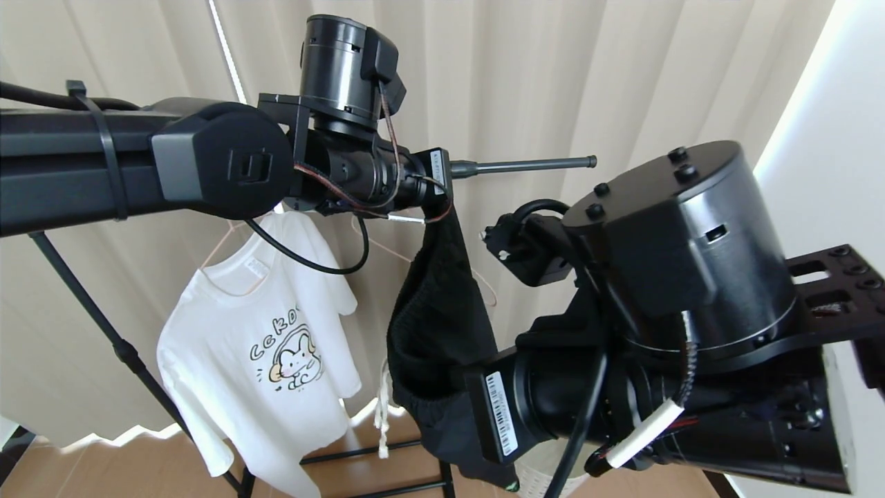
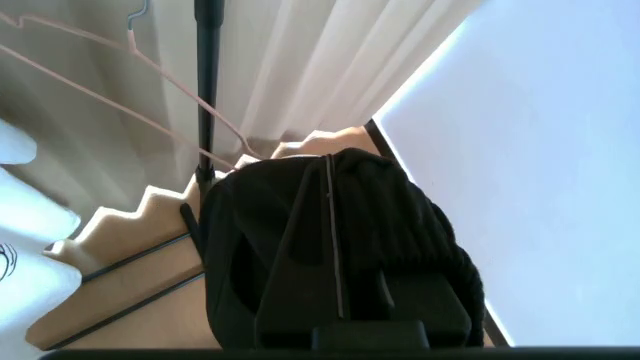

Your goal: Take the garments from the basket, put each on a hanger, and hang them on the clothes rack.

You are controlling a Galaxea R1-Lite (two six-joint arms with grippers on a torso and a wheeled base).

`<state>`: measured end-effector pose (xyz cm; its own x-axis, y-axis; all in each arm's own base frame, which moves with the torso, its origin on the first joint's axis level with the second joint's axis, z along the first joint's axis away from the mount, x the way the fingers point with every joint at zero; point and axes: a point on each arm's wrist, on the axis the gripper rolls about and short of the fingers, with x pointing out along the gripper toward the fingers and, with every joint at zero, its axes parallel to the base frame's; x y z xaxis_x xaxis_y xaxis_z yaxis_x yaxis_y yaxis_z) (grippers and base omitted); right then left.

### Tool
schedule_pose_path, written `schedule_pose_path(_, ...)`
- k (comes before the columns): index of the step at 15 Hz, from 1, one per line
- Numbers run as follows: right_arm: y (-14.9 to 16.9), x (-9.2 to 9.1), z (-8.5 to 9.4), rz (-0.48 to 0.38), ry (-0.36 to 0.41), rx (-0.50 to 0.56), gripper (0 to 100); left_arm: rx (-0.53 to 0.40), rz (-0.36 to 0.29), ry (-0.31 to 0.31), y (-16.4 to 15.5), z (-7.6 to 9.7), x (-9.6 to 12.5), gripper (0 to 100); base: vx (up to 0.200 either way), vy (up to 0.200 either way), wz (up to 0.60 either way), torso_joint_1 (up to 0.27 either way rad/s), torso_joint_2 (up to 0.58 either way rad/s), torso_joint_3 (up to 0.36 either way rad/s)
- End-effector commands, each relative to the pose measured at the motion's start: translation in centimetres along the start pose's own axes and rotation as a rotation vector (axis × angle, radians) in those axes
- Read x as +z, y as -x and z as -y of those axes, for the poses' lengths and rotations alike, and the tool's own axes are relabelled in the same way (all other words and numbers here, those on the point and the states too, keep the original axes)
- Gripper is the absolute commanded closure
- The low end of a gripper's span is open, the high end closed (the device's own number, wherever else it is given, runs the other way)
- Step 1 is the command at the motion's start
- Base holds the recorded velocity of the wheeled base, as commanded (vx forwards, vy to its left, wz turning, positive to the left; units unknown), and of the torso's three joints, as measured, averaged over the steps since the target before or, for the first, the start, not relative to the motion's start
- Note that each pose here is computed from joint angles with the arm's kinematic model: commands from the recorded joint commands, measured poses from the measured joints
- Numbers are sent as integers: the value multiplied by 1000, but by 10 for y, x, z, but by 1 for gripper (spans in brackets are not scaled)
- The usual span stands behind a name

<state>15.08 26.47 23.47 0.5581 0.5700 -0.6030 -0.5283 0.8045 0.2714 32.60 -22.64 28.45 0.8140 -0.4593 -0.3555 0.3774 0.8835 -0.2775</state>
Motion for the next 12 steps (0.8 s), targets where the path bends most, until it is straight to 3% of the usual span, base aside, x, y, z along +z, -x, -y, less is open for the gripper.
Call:
schedule_pose_path(1, -14, -6, -4, -35, 6, -4, 100, -4, 0, -1, 0, 2, 0, 100, 0, 0, 0, 0, 0, 0)
schedule_pose_path(5, -11, -4, 6, -44, 25, -47, 100, 14, -11, 3, 0, -2, -2, 100, 0, 0, 0, 0, 0, 0)
schedule_pose_path(8, 4, 10, 47, -62, 72, -167, 100, 71, -38, 31, 10, -16, 3, 100, 0, 0, 0, 0, 0, 0)
schedule_pose_path(12, -13, 38, 92, 14, 5, -348, 100, 224, -150, 89, 31, -33, -7, 100, 0, 0, 0, 0, 0, 0)
